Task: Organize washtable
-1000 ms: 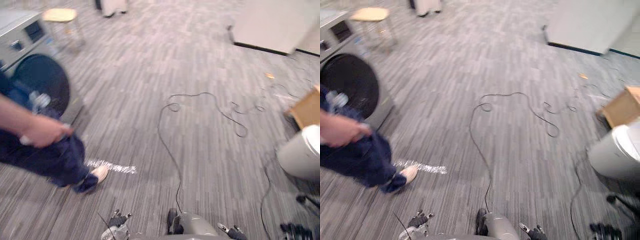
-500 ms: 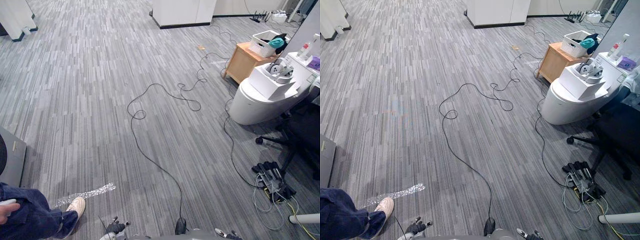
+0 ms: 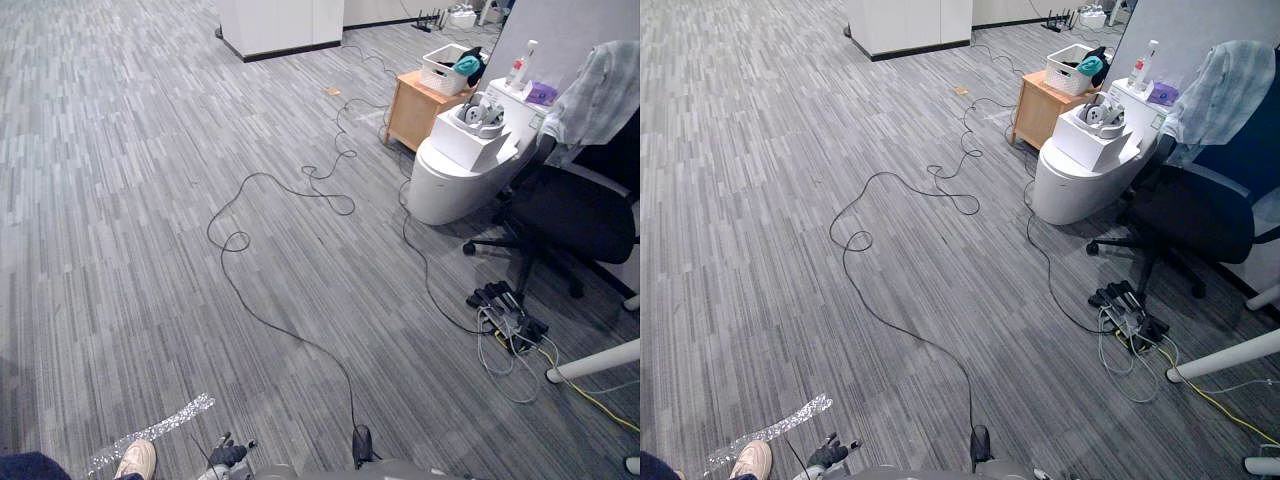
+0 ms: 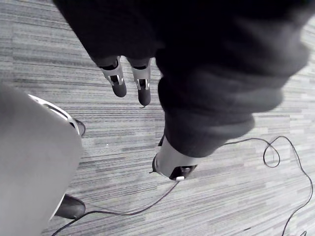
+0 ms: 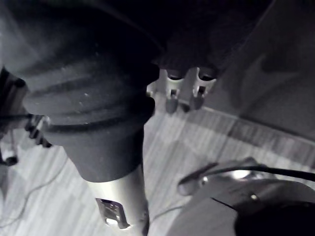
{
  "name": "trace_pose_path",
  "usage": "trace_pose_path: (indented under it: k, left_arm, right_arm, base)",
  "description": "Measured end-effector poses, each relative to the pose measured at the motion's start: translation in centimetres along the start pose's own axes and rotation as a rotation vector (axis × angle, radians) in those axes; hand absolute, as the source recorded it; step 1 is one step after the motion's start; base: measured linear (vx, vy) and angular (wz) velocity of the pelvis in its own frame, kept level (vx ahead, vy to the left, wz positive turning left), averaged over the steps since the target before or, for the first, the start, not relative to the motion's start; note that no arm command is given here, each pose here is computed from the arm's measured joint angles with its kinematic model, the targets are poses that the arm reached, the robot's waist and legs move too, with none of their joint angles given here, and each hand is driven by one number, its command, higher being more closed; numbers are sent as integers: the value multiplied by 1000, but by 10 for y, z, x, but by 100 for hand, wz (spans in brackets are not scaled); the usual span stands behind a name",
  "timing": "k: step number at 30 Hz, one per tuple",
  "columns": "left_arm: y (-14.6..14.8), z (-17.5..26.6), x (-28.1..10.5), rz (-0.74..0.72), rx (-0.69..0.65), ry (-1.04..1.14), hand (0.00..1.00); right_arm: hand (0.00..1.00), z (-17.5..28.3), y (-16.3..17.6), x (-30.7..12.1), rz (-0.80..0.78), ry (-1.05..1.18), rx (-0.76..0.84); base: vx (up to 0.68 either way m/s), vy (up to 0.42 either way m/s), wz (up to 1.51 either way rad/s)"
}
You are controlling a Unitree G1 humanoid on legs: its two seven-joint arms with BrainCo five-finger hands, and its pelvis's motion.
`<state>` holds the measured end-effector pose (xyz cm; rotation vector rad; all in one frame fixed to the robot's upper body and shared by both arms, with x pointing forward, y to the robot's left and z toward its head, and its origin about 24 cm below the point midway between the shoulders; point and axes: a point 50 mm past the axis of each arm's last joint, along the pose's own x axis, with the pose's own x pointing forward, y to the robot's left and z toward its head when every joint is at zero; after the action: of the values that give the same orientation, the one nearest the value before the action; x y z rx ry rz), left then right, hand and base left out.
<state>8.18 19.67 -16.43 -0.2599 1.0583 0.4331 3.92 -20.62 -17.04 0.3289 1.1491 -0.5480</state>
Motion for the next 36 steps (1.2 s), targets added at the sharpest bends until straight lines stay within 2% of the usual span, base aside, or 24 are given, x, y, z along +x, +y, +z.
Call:
trace_pose_path:
  k: [3, 4, 13, 22, 31, 36]
  left_arm:
    - [-5, -2, 0, -28, 67, 7, 0]
    - [-10, -1, 1, -66, 155, 14, 0]
    - [-10, 1, 1, -63, 159, 3, 0]
    - [-10, 17, 1, -43, 235, -100, 0]
    - [0, 19, 1, -21, 231, -103, 0]
    - [4, 12, 0, 6, 112, -71, 0]
  right_arm:
    - [0, 0, -4, 0, 4, 0, -2]
    - [0, 10, 4, 3, 48, -20, -50]
    - [0, 9, 2, 3, 45, -19, -43]
    - [0, 28, 17, 6, 110, -73, -177]
    - [0, 30, 17, 5, 113, -103, -133]
    - [0, 25, 10, 4, 85, -96, -86]
  base:
    - [59, 102, -10]
    - [31, 32, -4]
    - [-3, -1, 10]
    - [-19, 12, 24]
    - [1, -5, 73]
    - [148, -190, 19]
